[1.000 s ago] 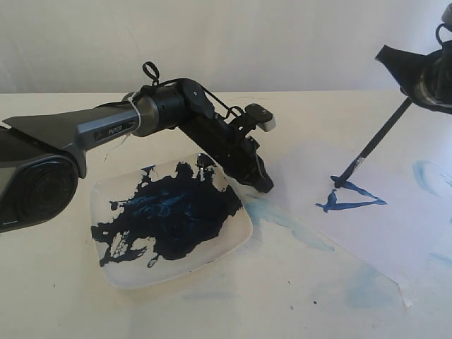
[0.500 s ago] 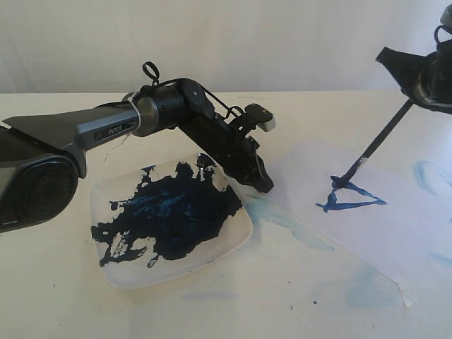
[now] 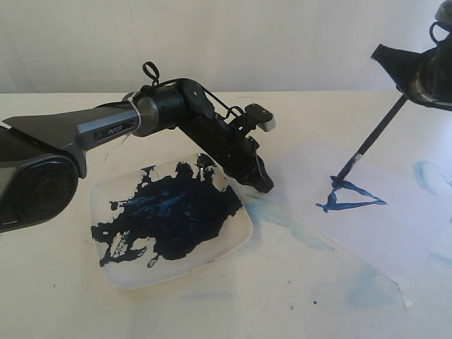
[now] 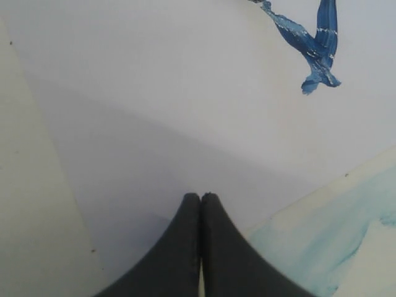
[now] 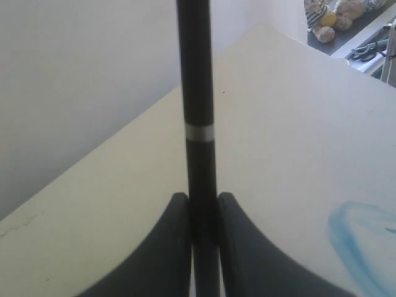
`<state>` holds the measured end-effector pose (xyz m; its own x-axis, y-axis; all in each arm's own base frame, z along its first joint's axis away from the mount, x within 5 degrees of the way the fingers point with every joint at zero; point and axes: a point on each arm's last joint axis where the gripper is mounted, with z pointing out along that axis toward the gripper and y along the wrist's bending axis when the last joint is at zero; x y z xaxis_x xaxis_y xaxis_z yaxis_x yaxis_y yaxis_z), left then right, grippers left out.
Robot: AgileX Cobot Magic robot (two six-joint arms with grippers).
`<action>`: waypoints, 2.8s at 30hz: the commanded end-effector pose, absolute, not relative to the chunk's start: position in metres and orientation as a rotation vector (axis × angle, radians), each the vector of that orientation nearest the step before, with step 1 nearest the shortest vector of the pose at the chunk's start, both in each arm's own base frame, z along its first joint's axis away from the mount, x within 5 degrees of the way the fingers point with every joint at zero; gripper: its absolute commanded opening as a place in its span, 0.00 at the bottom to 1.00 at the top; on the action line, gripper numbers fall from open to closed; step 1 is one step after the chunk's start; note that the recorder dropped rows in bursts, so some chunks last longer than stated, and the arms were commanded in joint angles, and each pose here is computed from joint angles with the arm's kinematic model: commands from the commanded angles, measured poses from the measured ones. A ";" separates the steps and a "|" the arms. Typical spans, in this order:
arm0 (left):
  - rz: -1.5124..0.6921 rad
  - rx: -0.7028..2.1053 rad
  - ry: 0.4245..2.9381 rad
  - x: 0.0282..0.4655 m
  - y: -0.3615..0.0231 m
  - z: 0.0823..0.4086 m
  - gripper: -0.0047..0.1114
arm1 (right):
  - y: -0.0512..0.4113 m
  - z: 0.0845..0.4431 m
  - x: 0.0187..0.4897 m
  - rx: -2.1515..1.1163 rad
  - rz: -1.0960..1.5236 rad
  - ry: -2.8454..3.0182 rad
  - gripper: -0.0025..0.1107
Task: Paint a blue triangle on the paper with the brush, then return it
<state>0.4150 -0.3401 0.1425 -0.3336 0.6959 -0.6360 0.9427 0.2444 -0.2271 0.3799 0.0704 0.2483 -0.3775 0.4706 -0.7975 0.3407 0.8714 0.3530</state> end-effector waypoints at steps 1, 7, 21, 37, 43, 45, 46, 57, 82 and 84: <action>-0.852 1.517 2.129 0.412 -0.339 0.143 0.04 | 0.071 0.263 0.378 0.555 0.186 1.966 0.02; -0.852 1.517 2.129 0.412 -0.339 0.143 0.04 | 0.071 0.281 0.369 0.481 0.198 1.943 0.02; -0.854 1.519 2.130 0.412 -0.339 0.143 0.04 | 0.077 0.275 0.353 0.229 0.183 1.975 0.02; -0.857 1.523 2.131 0.412 -0.339 0.143 0.04 | 0.080 0.269 0.368 0.283 0.192 1.985 0.02; -0.859 1.525 2.132 0.412 -0.339 0.143 0.04 | 0.078 0.273 0.370 0.300 0.176 1.962 0.02; -0.858 1.523 2.131 0.412 -0.339 0.143 0.04 | 0.079 0.272 0.370 0.297 0.179 1.968 0.02; -0.858 1.523 2.131 0.412 -0.339 0.143 0.04 | 0.079 0.270 0.371 0.297 0.180 1.974 0.02; -0.858 1.523 2.131 0.412 -0.339 0.143 0.04 | 0.079 0.258 0.375 0.323 0.172 2.002 0.02; -0.858 1.523 2.131 0.412 -0.339 0.143 0.04 | 0.085 0.253 0.377 0.293 0.222 2.033 0.02; -0.858 1.523 2.131 0.412 -0.339 0.143 0.04 | 0.086 0.252 0.377 0.286 0.226 2.038 0.02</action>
<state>0.4145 -0.3400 0.1424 -0.3336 0.6981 -0.6335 0.9427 0.2412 -0.2306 0.3780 0.0845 0.2532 -0.4408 0.2905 -0.8493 0.1131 0.9566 0.2685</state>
